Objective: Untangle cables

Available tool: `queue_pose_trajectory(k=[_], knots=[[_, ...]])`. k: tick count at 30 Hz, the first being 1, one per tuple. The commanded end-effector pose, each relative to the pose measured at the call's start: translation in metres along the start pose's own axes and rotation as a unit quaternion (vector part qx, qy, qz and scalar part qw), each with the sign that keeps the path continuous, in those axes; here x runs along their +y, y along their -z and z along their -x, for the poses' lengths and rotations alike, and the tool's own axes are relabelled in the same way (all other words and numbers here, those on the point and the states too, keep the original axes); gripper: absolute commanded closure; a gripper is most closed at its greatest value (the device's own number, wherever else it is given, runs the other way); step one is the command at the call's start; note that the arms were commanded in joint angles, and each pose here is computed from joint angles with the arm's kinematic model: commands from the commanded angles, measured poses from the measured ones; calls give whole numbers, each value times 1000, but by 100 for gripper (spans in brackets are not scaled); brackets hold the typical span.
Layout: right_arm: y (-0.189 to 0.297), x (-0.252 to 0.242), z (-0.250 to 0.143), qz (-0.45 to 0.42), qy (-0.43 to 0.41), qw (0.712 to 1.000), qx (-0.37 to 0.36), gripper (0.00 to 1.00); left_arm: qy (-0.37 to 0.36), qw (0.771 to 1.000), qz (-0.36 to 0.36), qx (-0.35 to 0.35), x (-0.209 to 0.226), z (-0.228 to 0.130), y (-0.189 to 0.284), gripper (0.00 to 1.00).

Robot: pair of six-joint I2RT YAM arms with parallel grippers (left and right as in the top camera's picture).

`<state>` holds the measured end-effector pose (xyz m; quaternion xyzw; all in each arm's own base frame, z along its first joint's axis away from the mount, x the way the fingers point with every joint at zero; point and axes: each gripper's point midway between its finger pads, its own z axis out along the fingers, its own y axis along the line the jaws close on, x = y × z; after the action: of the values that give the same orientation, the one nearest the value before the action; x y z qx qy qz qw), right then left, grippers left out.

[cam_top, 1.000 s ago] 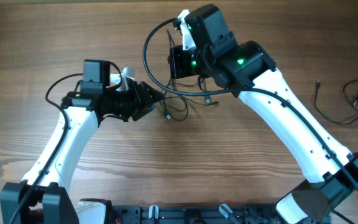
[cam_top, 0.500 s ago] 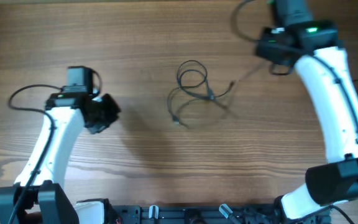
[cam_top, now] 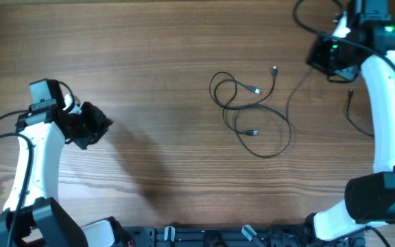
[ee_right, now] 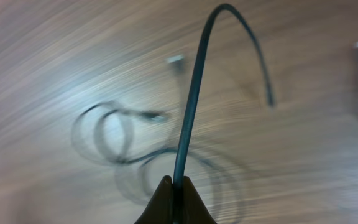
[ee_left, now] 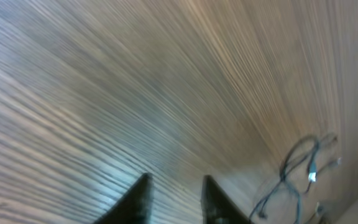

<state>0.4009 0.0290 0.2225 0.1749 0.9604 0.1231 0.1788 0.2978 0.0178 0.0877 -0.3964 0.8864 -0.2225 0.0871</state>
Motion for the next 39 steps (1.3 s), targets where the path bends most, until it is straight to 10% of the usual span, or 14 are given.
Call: queue_pose_trajectory(k=[1,20,39], knots=[[0,78,-22,140,65,987,34,96,-31,999,-26,31,-20,-19,-6,45],[60,291,-81,423,183,888,-11,96,-154,984,-38,76,-66,-77,-28,32],[-7,256,-66,257,94,961,-39,96,-161,960,-83,216,-87,-156,-21,20]])
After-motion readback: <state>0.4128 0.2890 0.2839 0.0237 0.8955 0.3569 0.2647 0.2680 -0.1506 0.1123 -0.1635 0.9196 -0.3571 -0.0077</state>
